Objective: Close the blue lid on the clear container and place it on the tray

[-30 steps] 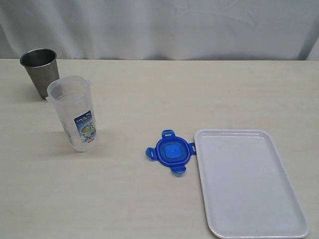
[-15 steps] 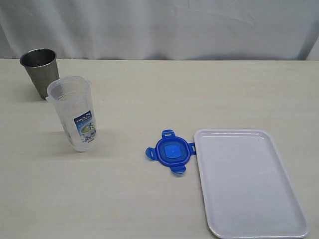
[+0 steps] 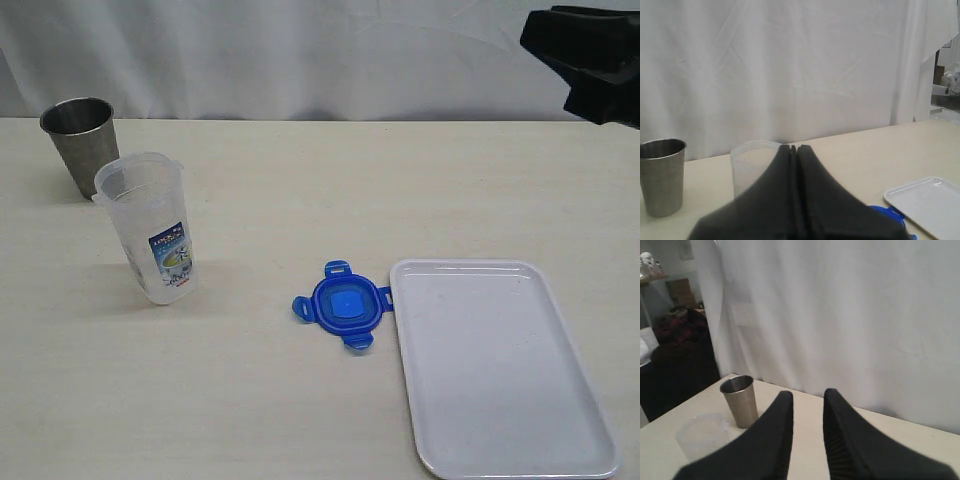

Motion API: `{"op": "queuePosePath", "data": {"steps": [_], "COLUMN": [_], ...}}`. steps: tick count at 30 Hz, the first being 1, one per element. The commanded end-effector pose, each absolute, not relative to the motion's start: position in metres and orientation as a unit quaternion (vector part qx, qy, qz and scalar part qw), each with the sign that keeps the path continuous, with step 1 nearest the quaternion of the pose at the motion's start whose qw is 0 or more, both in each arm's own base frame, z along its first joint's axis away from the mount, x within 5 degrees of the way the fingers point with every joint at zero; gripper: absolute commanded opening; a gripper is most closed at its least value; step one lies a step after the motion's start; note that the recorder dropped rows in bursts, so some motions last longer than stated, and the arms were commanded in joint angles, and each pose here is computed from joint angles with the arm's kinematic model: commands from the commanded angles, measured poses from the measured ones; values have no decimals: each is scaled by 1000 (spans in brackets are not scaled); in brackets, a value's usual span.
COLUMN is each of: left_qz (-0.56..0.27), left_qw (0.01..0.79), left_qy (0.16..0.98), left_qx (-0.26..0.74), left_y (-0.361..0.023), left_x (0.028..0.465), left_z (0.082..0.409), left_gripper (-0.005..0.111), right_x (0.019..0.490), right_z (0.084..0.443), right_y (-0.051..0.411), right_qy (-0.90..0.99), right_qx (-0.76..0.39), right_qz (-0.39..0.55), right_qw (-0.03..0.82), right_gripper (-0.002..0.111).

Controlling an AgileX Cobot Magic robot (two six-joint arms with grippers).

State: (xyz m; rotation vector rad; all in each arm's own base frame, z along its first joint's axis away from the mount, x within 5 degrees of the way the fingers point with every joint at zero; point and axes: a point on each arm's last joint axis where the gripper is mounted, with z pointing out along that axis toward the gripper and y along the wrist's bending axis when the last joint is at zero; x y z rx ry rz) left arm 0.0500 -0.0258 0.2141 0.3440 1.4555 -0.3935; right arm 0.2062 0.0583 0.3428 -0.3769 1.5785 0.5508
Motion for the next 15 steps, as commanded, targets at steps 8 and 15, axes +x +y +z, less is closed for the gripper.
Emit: {"op": "queuePosePath", "data": {"steps": [8,15], "left_qz": [-180,-163], "left_qw": [717,716], "left_qy": [656,657], "left_qx": [152,170], "left_y": [-26,-26], "left_x": [50,50], "left_z": [214,212], "left_gripper": [0,0], "right_x": [205,205], "right_z": [343,343], "right_y": [61,61], "right_qy": [689,689], "right_qx": [-168,-167], "right_qz": [263,262], "right_qw": [654,654], "right_gripper": [22,22]}}
